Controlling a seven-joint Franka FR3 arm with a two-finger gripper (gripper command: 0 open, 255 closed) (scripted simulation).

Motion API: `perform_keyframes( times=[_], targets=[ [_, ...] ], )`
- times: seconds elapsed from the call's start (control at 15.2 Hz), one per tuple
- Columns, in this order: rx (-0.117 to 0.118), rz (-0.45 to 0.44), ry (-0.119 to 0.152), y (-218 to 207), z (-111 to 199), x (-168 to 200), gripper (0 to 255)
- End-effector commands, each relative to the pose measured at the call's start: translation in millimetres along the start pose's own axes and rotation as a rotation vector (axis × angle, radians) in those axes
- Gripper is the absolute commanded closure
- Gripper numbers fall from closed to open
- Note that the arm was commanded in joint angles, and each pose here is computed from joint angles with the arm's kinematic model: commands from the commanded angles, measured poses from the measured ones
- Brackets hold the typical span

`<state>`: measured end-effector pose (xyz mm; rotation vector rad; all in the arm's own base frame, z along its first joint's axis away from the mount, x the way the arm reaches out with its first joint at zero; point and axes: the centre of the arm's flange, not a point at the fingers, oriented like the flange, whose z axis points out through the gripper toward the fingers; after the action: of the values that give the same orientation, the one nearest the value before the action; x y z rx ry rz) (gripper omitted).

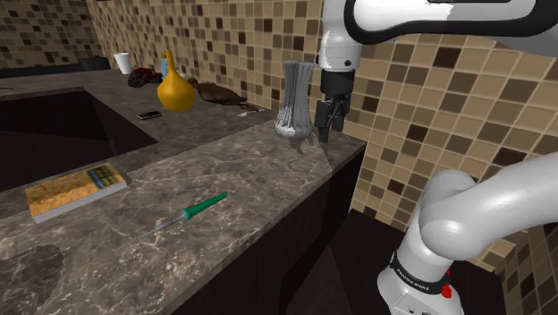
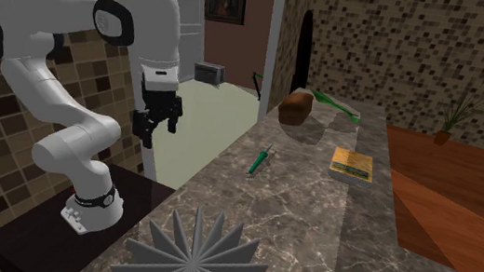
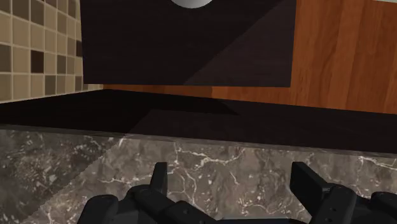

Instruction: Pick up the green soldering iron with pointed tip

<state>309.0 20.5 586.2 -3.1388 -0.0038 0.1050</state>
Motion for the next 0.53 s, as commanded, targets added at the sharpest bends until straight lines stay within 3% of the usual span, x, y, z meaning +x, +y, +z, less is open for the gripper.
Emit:
perform_keyframes(
  times=[0.0, 0.46],
  targets=[
    [0.000, 0.000, 0.000, 0, 0, 0, 0],
    [-0.017, -0.229, 0.043, -51, 26, 67, 0]
  ],
)
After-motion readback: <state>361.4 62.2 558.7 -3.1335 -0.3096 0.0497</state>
